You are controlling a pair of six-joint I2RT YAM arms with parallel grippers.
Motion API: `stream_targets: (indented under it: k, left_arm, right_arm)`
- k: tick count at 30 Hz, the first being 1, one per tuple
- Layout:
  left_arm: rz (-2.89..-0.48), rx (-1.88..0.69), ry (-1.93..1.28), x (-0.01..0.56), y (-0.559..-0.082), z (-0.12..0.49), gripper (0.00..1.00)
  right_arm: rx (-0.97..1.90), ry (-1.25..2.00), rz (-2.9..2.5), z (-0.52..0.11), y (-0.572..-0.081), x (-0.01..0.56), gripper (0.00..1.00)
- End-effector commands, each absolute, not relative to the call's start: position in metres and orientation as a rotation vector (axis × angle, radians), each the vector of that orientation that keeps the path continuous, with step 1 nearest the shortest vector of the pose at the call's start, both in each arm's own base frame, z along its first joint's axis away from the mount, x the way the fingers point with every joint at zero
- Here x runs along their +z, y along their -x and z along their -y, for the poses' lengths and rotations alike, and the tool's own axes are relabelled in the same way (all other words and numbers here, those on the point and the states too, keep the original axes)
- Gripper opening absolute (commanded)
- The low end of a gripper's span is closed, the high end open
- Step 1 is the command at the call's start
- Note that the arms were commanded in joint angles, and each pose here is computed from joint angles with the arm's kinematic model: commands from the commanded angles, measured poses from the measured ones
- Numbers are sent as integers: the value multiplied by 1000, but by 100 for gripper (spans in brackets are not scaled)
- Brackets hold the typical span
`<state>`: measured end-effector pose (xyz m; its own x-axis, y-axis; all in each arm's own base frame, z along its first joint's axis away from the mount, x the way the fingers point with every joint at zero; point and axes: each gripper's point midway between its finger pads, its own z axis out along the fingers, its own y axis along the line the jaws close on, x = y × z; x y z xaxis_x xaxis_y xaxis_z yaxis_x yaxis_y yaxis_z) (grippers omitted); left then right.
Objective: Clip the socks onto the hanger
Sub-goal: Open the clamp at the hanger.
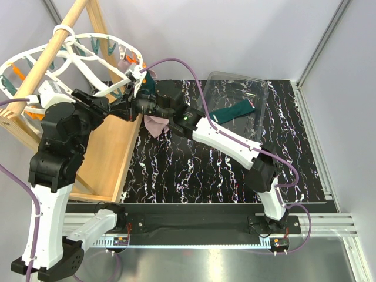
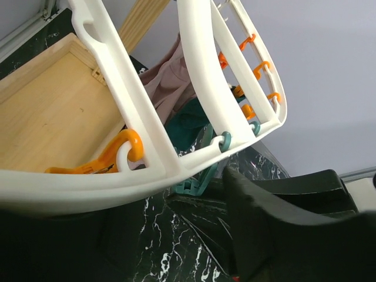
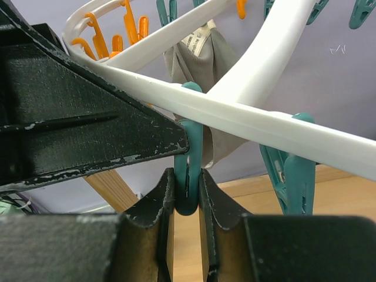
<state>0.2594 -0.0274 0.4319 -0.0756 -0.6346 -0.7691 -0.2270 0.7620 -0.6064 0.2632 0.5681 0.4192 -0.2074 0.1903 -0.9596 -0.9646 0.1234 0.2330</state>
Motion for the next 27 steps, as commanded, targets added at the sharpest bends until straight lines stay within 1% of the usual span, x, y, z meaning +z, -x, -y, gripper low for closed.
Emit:
stream_targets:
  k: [1,5,7,8,10,11,13,14,16,17,19,21,22,23,24,25,26,27]
  left_arm:
    - [-1575,-363,679,447,-271,23,52]
    - [-1567,-383,649,448,-274,28,49]
    - [-1546,-396,638,452,-272,28,46]
    - [-1541,-400,634,453,-272,29,40]
    - [-1523,-405,625,456,-270,28,34]
    - [-1520,-409,622,457,-269,28,26]
    - [-1515,-412,611,458,-268,29,17]
    - [-1514,-413,611,459,-268,29,10]
    - [-1517,-417,609,459,-268,30,0]
    - [-1518,-417,612,458,-267,29,0]
    - [-1519,-421,615,458,-267,30,0]
    - [-1522,-419,615,457,-267,30,0]
    - [-1523,-419,615,457,-266,29,0]
    - [-1525,-417,614,457,-266,29,0]
    - [-1530,-415,615,455,-265,29,0]
    - [-1529,-416,616,455,-265,29,0]
    - [-1531,-417,619,453,-266,29,0]
    - [-1533,-417,620,453,-266,30,0]
  right_arm:
    - [1401,903,-1209,-551,-236,457,0]
    - [1412,906,-1201,-550,-234,459,0]
    - [1412,909,-1196,-549,-234,461,0]
    - [1412,912,-1198,-550,-233,460,0]
    - [1412,914,-1195,-550,-233,461,0]
    - [1413,917,-1197,-550,-232,459,0]
    - [1415,921,-1198,-550,-232,459,0]
    - [1415,920,-1196,-549,-232,459,0]
    - [1409,914,-1198,-549,-233,459,0]
    - [1408,916,-1202,-550,-233,458,0]
    - [1381,893,-1220,-547,-239,457,25]
    - [1349,877,-1255,-542,-242,456,43]
    - [1301,859,-1280,-539,-249,453,53]
    - [1269,866,-1340,-535,-250,442,57]
    - [1248,856,-1340,-524,-247,450,62]
    - [1185,842,-1381,-518,-255,438,68]
    - [1151,835,-1409,-511,-256,433,70]
    - [1125,809,-1387,-493,-252,449,72]
